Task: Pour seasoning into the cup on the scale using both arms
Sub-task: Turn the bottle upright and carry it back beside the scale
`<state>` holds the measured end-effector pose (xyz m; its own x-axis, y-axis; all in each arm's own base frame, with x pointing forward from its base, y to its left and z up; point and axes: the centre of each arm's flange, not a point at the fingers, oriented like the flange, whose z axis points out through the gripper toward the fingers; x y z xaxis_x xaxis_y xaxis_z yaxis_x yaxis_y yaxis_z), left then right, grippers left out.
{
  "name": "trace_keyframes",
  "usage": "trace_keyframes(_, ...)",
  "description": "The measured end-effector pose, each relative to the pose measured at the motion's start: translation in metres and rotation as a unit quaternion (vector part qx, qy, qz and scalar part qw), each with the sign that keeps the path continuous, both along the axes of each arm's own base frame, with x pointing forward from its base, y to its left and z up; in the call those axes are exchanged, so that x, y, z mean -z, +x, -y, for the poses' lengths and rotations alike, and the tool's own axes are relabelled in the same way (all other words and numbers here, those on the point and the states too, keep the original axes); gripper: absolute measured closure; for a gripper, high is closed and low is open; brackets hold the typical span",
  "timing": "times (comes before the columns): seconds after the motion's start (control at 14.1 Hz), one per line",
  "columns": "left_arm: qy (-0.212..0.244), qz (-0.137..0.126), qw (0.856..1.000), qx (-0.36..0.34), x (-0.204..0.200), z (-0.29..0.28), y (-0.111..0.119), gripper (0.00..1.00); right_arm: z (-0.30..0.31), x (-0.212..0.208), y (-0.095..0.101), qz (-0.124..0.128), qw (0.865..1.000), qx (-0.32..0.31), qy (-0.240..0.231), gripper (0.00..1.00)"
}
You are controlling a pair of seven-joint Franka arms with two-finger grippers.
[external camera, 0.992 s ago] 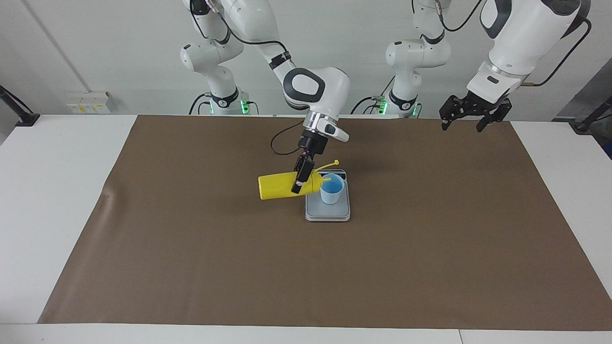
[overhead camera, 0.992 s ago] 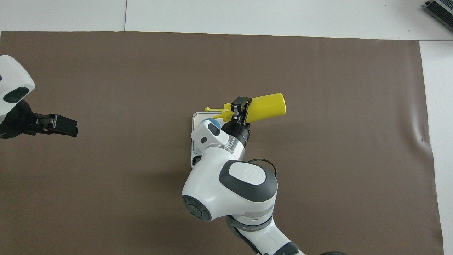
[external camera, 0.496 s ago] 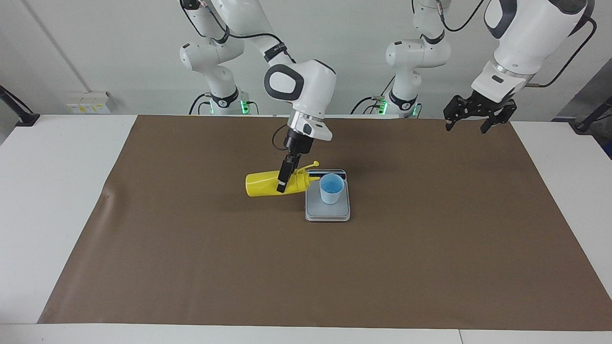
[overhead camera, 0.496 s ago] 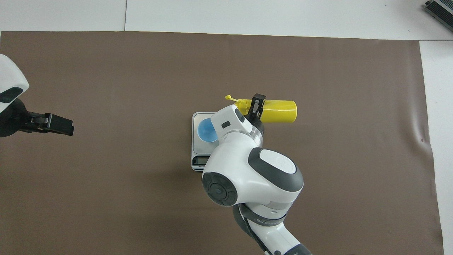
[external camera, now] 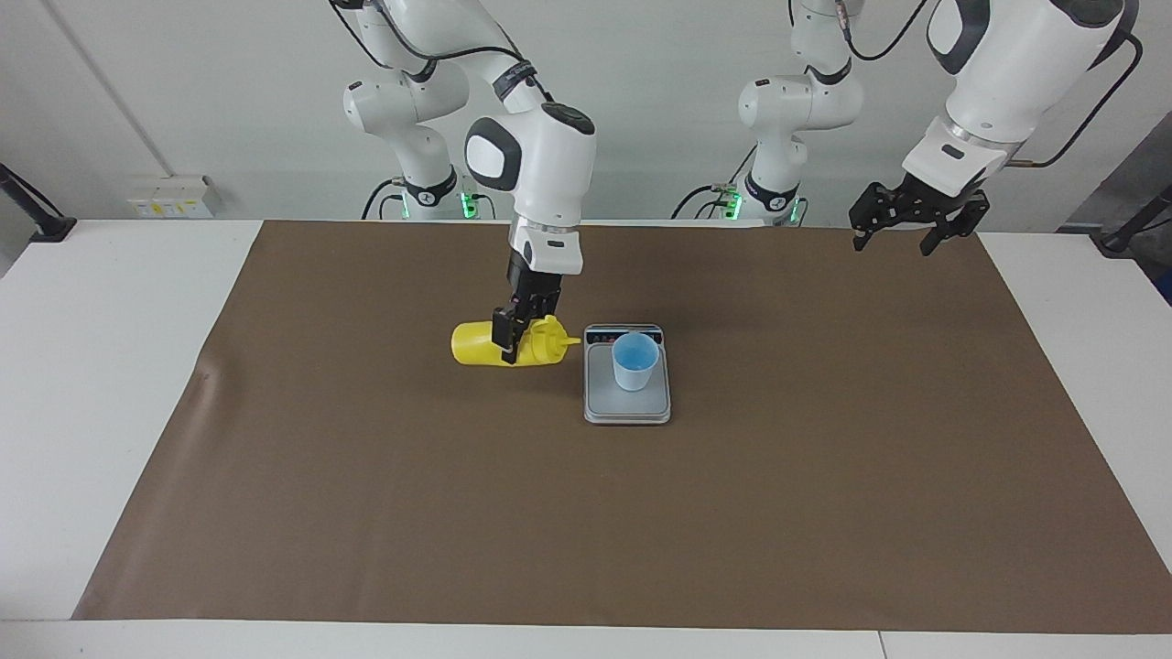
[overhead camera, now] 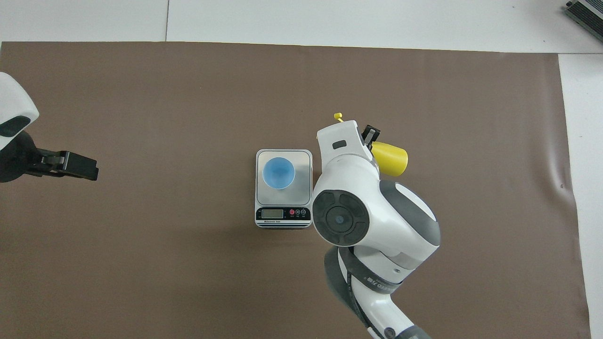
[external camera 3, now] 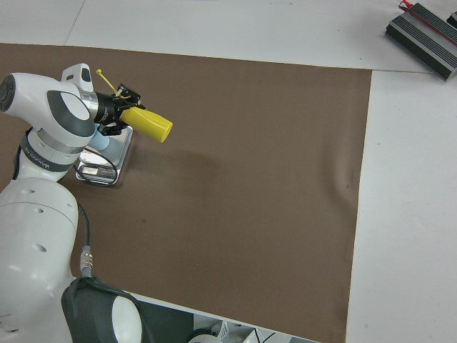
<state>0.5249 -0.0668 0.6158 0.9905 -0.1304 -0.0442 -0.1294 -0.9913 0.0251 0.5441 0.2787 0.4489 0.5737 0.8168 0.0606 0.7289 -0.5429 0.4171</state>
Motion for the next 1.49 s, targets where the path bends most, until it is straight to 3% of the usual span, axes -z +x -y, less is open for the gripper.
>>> trace_keyframes(0.28, 0.000, 0.000, 1.000, -0.001, 0.000, -0.001, 0.000, 0.00, 0.059, 0.005, 0.017, -0.031, 0.994, 0.024, 0.098, 0.48)
trace_keyframes(0.71, 0.000, 0.000, 1.000, -0.001, 0.000, -0.001, 0.000, 0.00, 0.158, 0.026, 0.035, -0.064, 0.969, -0.005, 0.239, 0.48)
trace_keyframes(0.92, 0.000, 0.000, 1.000, -0.001, 0.000, -0.001, 0.000, 0.00, 0.217, 0.042, 0.036, -0.046, 0.947, -0.037, 0.315, 0.48)
trace_keyframes(1.2, 0.000, 0.000, 1.000, -0.001, 0.000, -0.001, 0.000, 0.00, 0.283, 0.065, 0.026, -0.011, 0.922, -0.076, 0.379, 0.48)
trace_keyframes(1.49, 0.000, 0.000, 1.000, -0.001, 0.000, -0.001, 0.000, 0.00, 0.324, 0.080, 0.011, 0.029, 0.883, -0.128, 0.450, 0.48)
